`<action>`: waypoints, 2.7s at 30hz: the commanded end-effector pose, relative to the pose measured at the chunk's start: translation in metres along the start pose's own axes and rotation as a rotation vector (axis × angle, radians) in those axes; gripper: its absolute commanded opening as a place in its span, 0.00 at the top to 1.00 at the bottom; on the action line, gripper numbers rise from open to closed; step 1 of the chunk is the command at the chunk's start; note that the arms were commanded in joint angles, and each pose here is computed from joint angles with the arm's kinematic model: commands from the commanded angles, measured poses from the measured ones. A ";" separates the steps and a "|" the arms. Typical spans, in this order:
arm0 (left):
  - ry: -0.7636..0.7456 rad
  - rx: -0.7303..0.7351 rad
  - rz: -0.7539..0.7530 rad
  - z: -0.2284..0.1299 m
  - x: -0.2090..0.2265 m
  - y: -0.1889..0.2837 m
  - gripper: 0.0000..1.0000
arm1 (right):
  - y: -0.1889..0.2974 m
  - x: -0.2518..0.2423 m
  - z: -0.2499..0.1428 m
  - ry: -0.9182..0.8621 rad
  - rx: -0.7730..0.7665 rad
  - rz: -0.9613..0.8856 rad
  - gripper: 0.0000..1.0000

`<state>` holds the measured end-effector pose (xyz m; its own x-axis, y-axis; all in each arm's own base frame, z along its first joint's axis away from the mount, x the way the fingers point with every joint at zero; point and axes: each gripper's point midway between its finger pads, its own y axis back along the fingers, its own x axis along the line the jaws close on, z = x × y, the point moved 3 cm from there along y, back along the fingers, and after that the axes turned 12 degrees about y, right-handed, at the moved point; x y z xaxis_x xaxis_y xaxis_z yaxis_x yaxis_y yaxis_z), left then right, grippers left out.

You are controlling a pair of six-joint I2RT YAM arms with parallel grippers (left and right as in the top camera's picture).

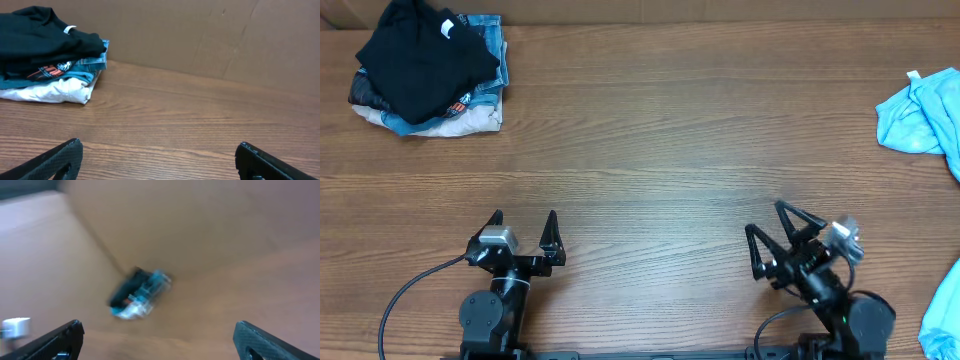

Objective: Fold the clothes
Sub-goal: 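Reach the right gripper to the light-blue T-shirt and grasp it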

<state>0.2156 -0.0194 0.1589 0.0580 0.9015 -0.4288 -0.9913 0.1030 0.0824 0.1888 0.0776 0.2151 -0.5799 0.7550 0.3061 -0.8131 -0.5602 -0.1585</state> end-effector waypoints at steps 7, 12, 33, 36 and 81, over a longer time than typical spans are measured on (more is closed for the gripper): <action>-0.019 -0.013 0.016 0.001 0.003 0.000 0.00 | 0.006 0.038 0.088 0.291 -0.177 0.019 0.00; -0.019 -0.013 0.016 0.001 0.003 0.000 0.00 | -0.011 0.007 0.135 0.410 -0.022 -0.275 0.00; -0.019 -0.013 0.016 0.001 0.003 0.000 0.00 | -0.060 -0.339 0.139 0.082 0.660 -1.195 0.00; -0.019 -0.013 0.016 0.001 0.003 0.000 0.00 | -0.048 -0.369 0.124 0.058 0.664 -1.232 0.00; -0.019 -0.013 0.017 0.001 0.003 0.000 0.00 | -0.047 -0.455 -0.075 -0.189 0.888 -0.976 0.96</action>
<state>0.2156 -0.0189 0.1588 0.0547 0.9019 -0.4286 -0.9917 0.0992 0.0821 0.4740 -0.2535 0.0303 0.4003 0.9155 -0.0401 -0.5105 0.2591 0.8199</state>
